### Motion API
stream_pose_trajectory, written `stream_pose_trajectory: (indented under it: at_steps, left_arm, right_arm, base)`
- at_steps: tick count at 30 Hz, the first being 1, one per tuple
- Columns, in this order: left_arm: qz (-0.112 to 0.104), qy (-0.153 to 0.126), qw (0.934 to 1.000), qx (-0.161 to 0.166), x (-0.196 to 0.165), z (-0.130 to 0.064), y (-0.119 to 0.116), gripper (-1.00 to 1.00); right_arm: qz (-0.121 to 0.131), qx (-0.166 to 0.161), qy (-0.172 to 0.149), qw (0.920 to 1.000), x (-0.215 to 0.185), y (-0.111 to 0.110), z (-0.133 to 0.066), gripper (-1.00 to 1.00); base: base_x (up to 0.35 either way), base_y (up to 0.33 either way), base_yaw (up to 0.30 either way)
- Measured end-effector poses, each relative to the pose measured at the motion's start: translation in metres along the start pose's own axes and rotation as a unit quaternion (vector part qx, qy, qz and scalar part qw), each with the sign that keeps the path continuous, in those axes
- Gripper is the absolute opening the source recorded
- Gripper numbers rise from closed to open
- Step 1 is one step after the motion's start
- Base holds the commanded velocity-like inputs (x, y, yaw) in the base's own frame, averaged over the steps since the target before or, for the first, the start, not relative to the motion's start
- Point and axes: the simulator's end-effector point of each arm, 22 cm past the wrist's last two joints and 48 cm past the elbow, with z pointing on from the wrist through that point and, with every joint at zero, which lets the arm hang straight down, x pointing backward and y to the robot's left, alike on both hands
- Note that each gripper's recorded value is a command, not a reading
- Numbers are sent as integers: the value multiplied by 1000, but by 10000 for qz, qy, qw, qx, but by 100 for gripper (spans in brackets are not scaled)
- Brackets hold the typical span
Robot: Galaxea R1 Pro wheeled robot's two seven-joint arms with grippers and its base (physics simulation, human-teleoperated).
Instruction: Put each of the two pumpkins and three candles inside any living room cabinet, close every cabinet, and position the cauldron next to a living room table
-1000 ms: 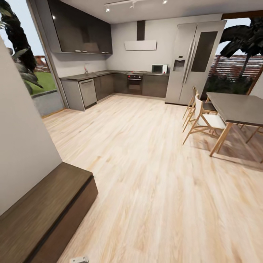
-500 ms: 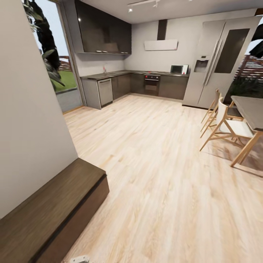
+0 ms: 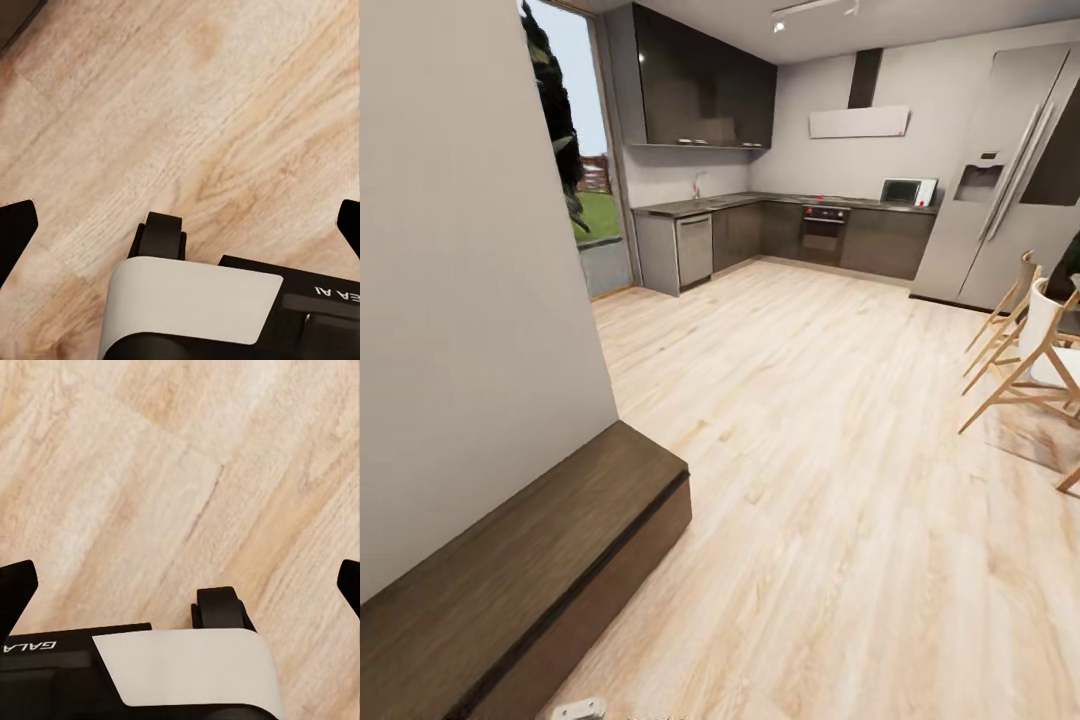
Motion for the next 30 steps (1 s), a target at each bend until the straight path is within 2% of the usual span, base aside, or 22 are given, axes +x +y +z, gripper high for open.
stream_pose_trajectory:
  at_steps: [14, 30]
  left_arm:
    - [6, -7, 10000, 15, 0, 0, -2, 100]
    - [3, -6, 10000, 22, 0, 0, -3, 100]
  right_arm:
    - [-4, -2, -3, 10000, 0, 0, 0, 100]
    - [-5, -2, -2, 10000, 0, 0, 0, 100]
  base:
    - [40, -69, 285]
    - [2, -3, 285]
